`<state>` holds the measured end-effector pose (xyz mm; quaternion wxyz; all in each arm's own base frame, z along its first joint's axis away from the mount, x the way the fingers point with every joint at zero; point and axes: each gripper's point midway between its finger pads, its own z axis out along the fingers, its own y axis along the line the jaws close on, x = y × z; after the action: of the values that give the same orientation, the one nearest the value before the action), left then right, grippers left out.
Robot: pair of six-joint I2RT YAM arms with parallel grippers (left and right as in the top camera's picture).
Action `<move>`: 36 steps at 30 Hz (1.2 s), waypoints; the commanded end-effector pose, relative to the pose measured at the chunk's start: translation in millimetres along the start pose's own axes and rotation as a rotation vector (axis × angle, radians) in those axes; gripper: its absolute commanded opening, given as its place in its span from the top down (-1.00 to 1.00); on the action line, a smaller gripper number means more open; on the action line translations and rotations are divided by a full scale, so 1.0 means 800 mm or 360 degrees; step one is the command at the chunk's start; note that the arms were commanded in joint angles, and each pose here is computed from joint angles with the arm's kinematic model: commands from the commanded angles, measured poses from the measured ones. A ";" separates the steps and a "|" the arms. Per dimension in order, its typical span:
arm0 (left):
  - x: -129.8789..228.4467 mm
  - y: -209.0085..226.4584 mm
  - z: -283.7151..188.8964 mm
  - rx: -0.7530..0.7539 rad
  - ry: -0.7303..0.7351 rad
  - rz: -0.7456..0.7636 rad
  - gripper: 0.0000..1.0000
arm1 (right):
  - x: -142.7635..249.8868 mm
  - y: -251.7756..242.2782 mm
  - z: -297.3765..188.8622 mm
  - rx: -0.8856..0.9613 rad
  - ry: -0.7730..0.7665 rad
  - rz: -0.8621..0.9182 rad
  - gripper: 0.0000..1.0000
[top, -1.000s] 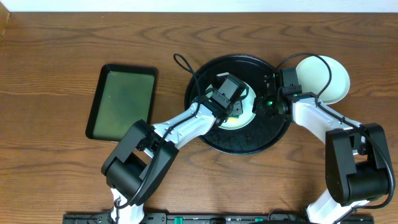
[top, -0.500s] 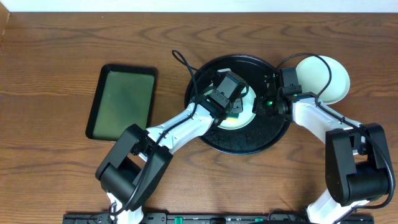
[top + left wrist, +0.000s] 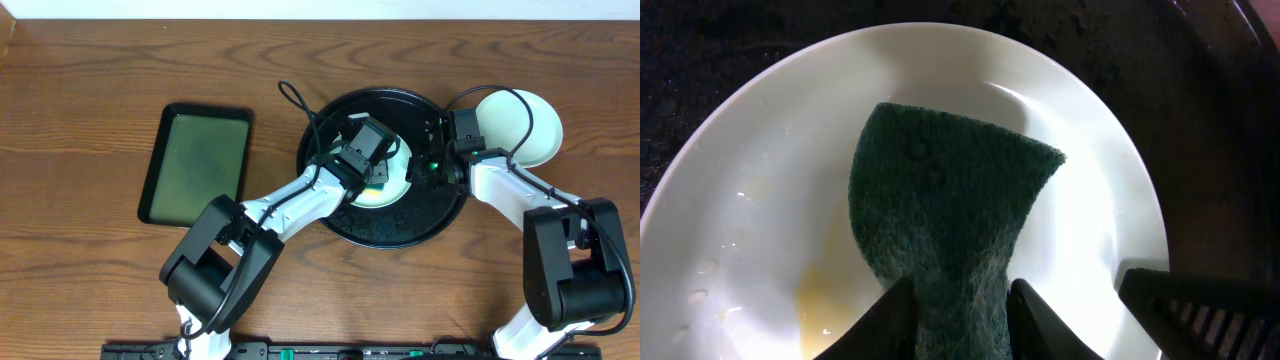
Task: Clean dirty plates on tray and stack at the side
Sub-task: 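Scrub the green plate with the sponge while the right gripper holds it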
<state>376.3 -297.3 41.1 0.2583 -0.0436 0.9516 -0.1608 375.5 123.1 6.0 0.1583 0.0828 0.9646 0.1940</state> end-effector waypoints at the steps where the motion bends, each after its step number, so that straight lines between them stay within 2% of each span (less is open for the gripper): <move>1: 0.013 0.015 0.012 -0.0069 0.0024 0.0034 0.37 | 0.004 -0.016 0.006 0.0084 0.0016 0.0026 0.98; 6: 0.028 0.021 0.027 -0.0101 0.0065 0.0049 0.41 | 0.004 -0.016 0.006 0.0085 0.0017 0.0026 0.98; 10: 0.030 0.023 0.030 -0.0109 0.0072 0.0051 0.71 | 0.004 -0.017 0.006 0.0085 0.0017 0.0026 0.98; 13: 0.027 0.020 0.029 -0.0098 0.0061 0.0048 0.85 | 0.004 -0.017 0.006 0.0085 0.0017 0.0026 0.98; 17: 0.025 0.016 0.028 -0.0081 0.0060 0.0038 0.85 | 0.004 -0.017 0.006 0.0085 0.0018 0.0027 0.97; 22: 0.043 -0.007 0.027 0.0069 0.0202 -0.0223 0.85 | 0.004 -0.017 0.006 0.0085 0.0017 0.0026 0.98; 26: 0.038 -0.017 0.027 0.0126 0.0190 -0.0241 0.85 | 0.004 -0.017 0.006 0.0085 0.0018 0.0027 0.97; 29: 0.028 0.017 0.029 -0.0089 0.0067 -0.0217 0.85 | 0.004 -0.017 0.006 0.0085 0.0017 0.0026 0.98; 34: -0.004 0.115 0.001 -0.0743 -0.0271 -0.0063 0.85 | 0.004 -0.017 0.006 0.0085 0.0016 0.0026 0.97; 36: -0.016 0.122 -0.008 -0.0818 -0.0337 0.0022 0.85 | 0.004 -0.017 0.006 0.0086 0.0016 0.0026 0.98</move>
<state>370.5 -268.1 20.8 0.2678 -0.1137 0.9544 -0.0664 375.3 123.0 5.9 0.1580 0.0829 0.9647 0.1938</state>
